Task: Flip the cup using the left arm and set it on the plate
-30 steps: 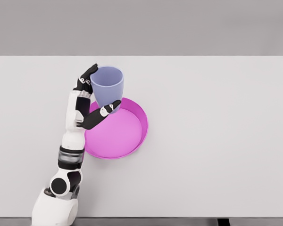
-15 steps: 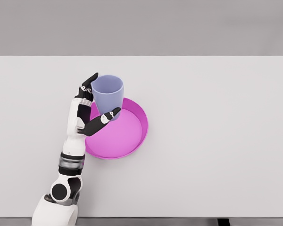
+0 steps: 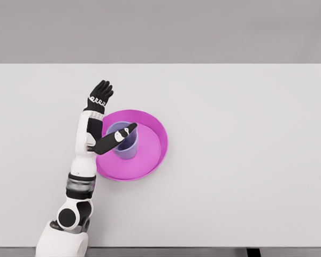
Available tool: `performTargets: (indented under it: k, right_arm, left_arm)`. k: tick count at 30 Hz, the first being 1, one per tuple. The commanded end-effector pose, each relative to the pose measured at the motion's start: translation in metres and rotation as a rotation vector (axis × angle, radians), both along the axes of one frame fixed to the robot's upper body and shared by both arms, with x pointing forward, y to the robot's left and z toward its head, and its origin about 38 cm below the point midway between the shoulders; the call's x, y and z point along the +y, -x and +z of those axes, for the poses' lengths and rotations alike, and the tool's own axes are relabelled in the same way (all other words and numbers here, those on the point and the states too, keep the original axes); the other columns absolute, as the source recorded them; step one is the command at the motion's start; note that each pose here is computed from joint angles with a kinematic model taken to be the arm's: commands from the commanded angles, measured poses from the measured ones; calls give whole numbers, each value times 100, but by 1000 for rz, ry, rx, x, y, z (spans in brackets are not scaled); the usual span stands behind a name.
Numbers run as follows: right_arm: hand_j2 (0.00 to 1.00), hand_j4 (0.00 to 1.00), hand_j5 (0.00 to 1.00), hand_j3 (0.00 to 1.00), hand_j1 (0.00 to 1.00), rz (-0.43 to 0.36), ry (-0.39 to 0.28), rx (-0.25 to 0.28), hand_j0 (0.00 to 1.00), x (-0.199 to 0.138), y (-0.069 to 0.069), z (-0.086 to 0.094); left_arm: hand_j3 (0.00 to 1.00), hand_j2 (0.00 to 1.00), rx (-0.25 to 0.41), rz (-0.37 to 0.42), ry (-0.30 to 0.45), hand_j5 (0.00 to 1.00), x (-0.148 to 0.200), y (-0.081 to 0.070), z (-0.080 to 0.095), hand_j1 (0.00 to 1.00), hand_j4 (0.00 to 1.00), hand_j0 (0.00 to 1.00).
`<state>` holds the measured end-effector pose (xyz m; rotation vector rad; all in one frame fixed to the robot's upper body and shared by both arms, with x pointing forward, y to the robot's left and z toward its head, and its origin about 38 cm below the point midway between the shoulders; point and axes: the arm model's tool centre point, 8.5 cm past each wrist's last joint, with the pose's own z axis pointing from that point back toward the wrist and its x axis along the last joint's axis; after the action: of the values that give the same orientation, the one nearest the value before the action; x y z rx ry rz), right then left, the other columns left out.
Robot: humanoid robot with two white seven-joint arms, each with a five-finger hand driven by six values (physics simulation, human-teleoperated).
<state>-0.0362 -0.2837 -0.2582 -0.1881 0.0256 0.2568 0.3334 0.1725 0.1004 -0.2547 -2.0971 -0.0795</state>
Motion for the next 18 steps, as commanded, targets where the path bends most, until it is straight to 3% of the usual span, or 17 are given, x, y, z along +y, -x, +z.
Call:
performTargets:
  k: [1,4,6,7,8,9,10,12,13,15,18]
  right_arm:
    - [100,100,100,100,100,0,0,-1,100,0,0,0]
    - [100,100,100,100,100,0,0,-1,100,0,0,0]
    - [100,100,100,100,100,0,2,0,100,0,0,0]
    - [100,100,100,100,100,-1,0,0,100,0,0,0]
    - [100,100,100,100,100,0,0,0,100,0,0,0]
    - [100,100,100,100,100,0,0,0,100,0,0,0]
    - [100,100,100,100,100,0,0,0,100,0,0,0]
    - [100,100,100,100,100,0,0,0,100,0,0,0]
    - [100,100,100,100,100,-1,0,0,100,0,0,0]
    - [100,100,100,100,100,0,0,0,100,0,0,0]
    - [100,100,100,100,100,-1,0,0,100,0,0,0]
  left_arm:
    - [95,95,-9,4,4,95,1,0,3,95,95,95]
    - [98,98,-83,8,24,98,6,0,29,98,98,98]
    - [100,100,-136,29,-29,100,45,-6,48,100,100,100]
    - [100,100,-171,17,-132,100,74,-14,64,100,100,100]
    - [100,100,-194,-19,-363,100,116,-21,83,100,100,100]
    - [100,100,-166,-130,-566,100,132,-23,88,100,100,100]
    - [100,100,-80,-194,-698,100,158,-23,82,100,100,100]
    - [100,100,43,-328,-886,100,185,-21,72,100,100,100]
    - [100,100,116,-446,-1010,100,204,-17,67,100,100,100]
    - [100,100,206,-630,-998,100,220,-9,70,100,100,100]
    - [100,100,168,-569,-773,100,226,-21,96,100,100,100]
